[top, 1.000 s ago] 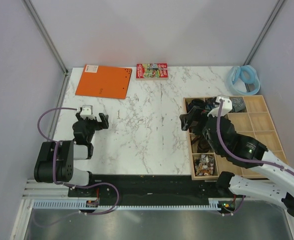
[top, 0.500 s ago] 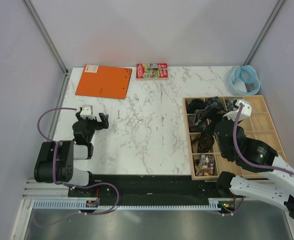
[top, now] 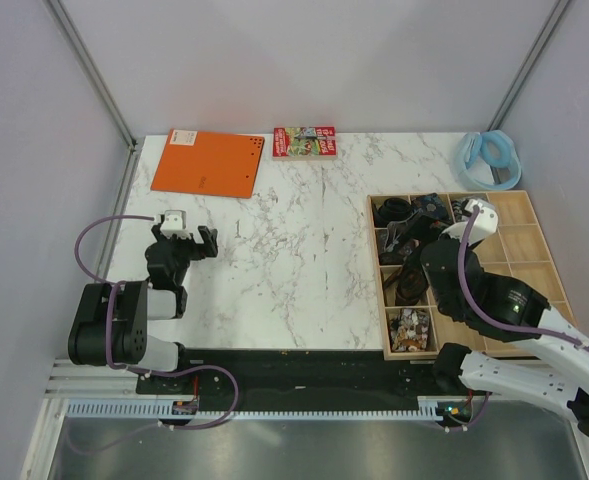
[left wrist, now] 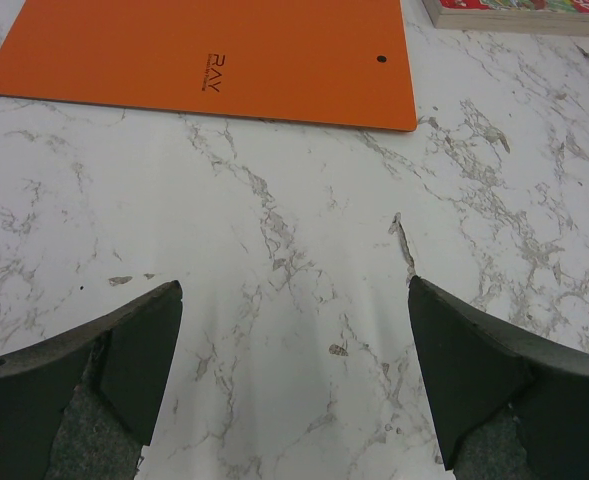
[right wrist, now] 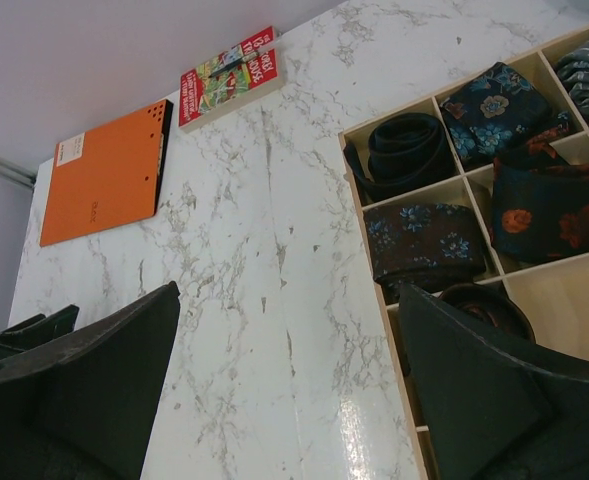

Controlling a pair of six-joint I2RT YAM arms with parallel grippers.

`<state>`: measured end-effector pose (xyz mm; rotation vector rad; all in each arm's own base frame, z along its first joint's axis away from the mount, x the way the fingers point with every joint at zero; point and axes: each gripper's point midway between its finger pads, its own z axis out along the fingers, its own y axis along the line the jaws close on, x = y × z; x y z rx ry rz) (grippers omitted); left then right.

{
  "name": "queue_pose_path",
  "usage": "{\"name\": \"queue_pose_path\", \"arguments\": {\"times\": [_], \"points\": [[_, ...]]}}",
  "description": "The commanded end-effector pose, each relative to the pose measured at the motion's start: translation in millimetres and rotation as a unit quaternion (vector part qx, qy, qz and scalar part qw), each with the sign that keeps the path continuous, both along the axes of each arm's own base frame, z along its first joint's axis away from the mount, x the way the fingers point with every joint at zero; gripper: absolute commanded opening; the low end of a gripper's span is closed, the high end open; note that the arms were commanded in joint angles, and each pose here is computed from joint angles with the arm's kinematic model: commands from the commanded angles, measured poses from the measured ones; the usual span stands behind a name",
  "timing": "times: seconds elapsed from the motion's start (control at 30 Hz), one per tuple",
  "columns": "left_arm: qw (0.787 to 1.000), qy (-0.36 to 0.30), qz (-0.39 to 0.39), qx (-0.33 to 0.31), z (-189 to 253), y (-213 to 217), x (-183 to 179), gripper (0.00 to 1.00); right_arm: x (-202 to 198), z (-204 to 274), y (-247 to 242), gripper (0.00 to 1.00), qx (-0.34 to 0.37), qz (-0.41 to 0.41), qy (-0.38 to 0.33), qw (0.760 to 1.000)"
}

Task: Roll the ties
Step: Reset both arms

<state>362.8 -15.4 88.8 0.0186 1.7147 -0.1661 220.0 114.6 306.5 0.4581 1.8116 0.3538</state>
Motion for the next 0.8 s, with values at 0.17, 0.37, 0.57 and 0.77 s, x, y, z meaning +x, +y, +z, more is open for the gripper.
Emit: {"name": "queue_pose_path", "arguments": {"times": [0.17,0.37,0.57,0.77], "points": [[0.999,-0.039,-0.009,0.025,17.8,-0.1,5.7,1.00,0.3,2.5,0.0,0.98,0.011,-0.006,-0.004,1.000],[0.999,-0.039,-0.009,0.025,17.8,-0.1,5.7,1.00,-1.0,5.2,-2.6,0.98,0.016,-0.006,-0.007,1.000],[0.999,-0.039,-0.009,0.025,17.7,-0.4,5.7,1.00,-1.5,5.0,-3.2,0.98,0.016,-0.006,-0.008,1.000],[0.999,-0.039,-0.010,0.025,18.3,-0.7,5.7,1.00,-1.9,5.9,-3.8,0.98,0.016,-0.006,-0.008,1.000]]}}
